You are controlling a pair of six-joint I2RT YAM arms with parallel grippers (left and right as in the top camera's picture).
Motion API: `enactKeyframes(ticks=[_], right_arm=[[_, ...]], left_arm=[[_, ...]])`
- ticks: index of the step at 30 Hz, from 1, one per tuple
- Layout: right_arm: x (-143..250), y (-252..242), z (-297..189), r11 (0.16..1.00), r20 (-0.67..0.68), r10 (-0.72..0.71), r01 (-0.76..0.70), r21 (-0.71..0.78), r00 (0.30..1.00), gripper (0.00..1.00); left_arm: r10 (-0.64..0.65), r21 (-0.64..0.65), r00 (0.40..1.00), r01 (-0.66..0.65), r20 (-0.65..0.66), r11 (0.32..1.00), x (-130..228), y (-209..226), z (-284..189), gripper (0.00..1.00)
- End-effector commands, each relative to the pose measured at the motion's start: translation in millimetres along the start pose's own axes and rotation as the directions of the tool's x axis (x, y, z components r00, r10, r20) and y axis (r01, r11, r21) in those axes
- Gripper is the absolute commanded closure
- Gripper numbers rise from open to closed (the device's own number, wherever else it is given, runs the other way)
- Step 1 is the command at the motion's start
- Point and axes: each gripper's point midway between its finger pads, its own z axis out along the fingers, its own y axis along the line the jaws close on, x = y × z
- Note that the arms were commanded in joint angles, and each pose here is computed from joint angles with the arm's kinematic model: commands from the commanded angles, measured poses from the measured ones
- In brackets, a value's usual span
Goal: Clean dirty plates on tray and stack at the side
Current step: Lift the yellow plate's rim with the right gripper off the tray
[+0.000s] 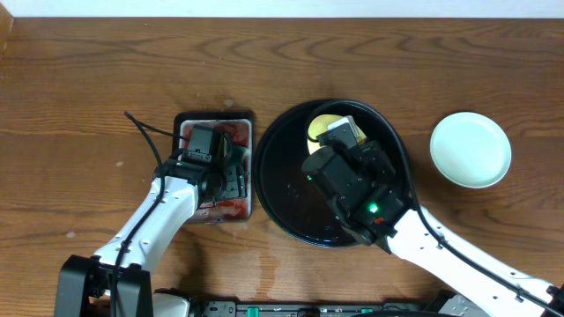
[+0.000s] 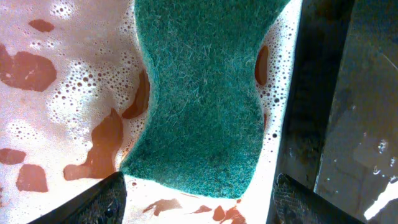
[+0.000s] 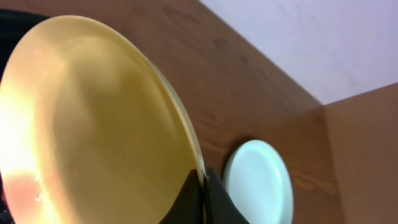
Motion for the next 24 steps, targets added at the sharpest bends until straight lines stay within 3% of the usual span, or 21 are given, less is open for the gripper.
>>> enactKeyframes(ticks=[1, 14, 24], right_arm=[[-7.5, -18.8, -10.4, 0.993, 0.039, -0.002, -0.002, 0.116, 0.999, 0.99], [-17.3, -36.4, -21.3, 0.969, 0.080, -0.006, -0.014, 0.245, 0.997, 0.99], [-18.2, -37.8, -21.8, 0.967, 0.084, -0.001, -0.021, 0.253, 0.996, 0.99]], left_arm=[[-0.002, 0.004, 1.000, 0.002, -0.015, 1.000, 4.6, 1.1, 1.6, 0.24], [-0.002, 0.004, 1.000, 0.002, -0.015, 1.000, 4.6, 1.1, 1.6, 0.24], [-0.002, 0.003, 1.000, 0.002, -0.015, 1.000, 4.7, 1.2, 1.7, 0.23]])
